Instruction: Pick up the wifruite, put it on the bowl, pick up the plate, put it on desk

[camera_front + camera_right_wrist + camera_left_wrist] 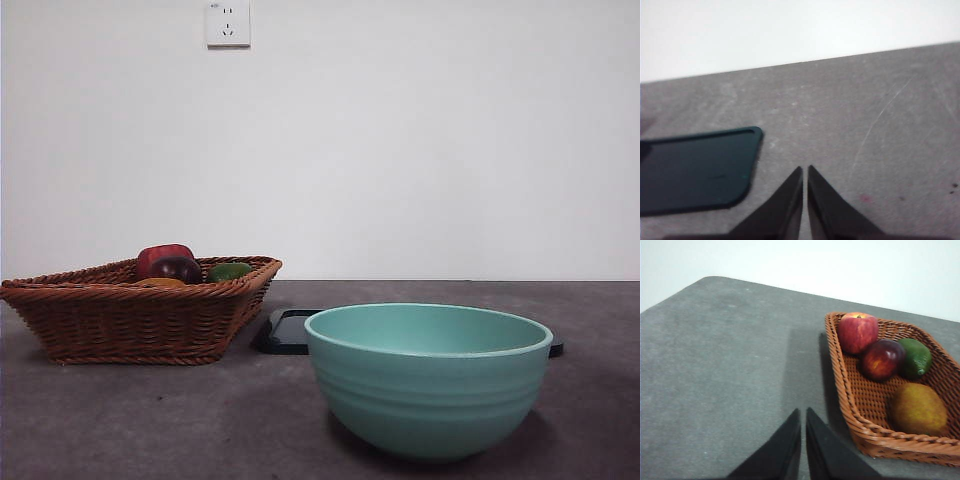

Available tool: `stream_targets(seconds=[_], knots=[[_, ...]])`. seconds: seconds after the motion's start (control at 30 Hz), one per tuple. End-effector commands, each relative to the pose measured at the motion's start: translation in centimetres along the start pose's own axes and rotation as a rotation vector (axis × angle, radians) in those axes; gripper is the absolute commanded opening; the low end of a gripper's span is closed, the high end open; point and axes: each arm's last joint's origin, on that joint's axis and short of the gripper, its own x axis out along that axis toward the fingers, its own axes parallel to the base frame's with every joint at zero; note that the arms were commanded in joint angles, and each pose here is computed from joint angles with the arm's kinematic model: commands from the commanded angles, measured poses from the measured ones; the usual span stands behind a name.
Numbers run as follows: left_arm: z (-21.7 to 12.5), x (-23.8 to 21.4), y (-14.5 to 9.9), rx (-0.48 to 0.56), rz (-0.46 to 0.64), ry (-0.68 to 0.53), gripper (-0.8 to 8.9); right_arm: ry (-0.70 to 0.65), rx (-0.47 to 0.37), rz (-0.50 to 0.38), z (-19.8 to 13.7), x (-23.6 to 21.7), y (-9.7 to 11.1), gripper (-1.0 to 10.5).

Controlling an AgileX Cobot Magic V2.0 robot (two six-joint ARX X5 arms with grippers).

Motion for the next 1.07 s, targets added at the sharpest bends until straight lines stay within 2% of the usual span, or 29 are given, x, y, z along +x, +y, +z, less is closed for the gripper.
stream_targets(seconds=[0.03,0.2,0.53,0.8,1.07], knots=[[1.0,-0.3,-0.3,-0.012,-0.027,-0.050,0.16,-0.029,0.123,0.019,0.8,-0.2,0.2,0.1],[2.8,-0.8,-0.8,-0.049,-0.050,-0.083,0.16,-0.048,0.186,0.057,3.2,-1.2,0.9,0.1],[6.5,-1.1,-2.1,-0.114,-0.116,-0.056,0.16,-0.068,0.187,0.084,8.5,-2.9,2.2,0.1],[9.8,-1.3,-3.5,-0.103,-0.189,0.016,0.16,0.020,0.180,0.195,12.4,-3.5,3.5,0.1],[13.5,-1.0,-5.0,-0.102,-0.290,0.161,0.16,0.124,0.157,0.347,14.8,-3.4,4.6,0.1]])
